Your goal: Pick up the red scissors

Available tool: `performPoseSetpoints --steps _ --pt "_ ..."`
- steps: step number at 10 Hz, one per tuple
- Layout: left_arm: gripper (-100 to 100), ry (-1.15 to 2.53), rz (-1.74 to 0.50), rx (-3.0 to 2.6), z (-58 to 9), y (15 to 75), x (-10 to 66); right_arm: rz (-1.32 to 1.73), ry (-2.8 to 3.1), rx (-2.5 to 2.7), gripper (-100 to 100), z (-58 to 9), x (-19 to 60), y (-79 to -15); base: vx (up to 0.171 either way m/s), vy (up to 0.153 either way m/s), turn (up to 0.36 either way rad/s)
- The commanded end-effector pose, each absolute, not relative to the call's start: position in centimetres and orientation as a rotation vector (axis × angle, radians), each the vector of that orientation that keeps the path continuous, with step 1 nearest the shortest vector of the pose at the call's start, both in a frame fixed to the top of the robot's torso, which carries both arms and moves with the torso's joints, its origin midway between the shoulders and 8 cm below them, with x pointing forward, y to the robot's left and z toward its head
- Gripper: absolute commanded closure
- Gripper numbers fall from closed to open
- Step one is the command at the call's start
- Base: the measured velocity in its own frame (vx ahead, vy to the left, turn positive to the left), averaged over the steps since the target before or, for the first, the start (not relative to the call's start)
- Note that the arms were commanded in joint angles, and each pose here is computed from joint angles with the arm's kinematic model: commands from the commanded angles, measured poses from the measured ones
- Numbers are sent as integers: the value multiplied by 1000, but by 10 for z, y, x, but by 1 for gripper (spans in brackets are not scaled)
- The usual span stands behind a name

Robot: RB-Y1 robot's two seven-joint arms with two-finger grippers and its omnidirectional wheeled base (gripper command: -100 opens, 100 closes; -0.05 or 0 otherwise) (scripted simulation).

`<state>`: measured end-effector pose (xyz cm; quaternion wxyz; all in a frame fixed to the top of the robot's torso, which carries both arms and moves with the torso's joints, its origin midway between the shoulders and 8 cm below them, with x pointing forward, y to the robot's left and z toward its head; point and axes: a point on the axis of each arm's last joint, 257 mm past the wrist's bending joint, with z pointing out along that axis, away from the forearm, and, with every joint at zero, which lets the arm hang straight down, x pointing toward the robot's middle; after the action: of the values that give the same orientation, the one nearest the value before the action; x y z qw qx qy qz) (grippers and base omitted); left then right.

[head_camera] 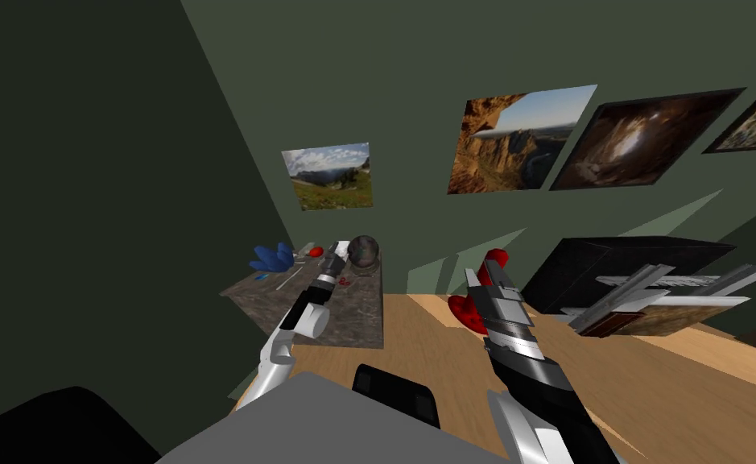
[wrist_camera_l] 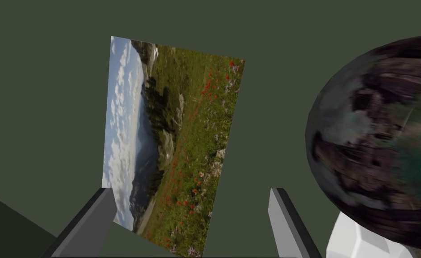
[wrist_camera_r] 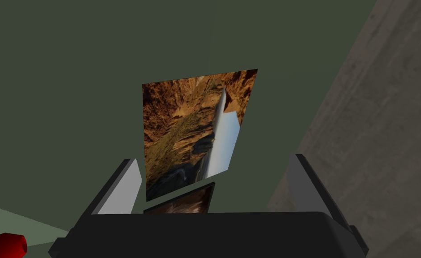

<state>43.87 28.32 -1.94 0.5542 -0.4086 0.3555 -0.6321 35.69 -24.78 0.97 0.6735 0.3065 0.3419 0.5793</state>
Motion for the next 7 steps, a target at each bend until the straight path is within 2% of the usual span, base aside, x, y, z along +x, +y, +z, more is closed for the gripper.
performPoseSetpoints --steps 1,7 --pt "-100 864 -1486 -995 -27 284 442 1304 769 690 0 10 357 -248 -10 31 1" --pt "-100 950 -1525 -1193 -70 280 474 1304 769 690 0 10 357 -248 -36 65 -115"
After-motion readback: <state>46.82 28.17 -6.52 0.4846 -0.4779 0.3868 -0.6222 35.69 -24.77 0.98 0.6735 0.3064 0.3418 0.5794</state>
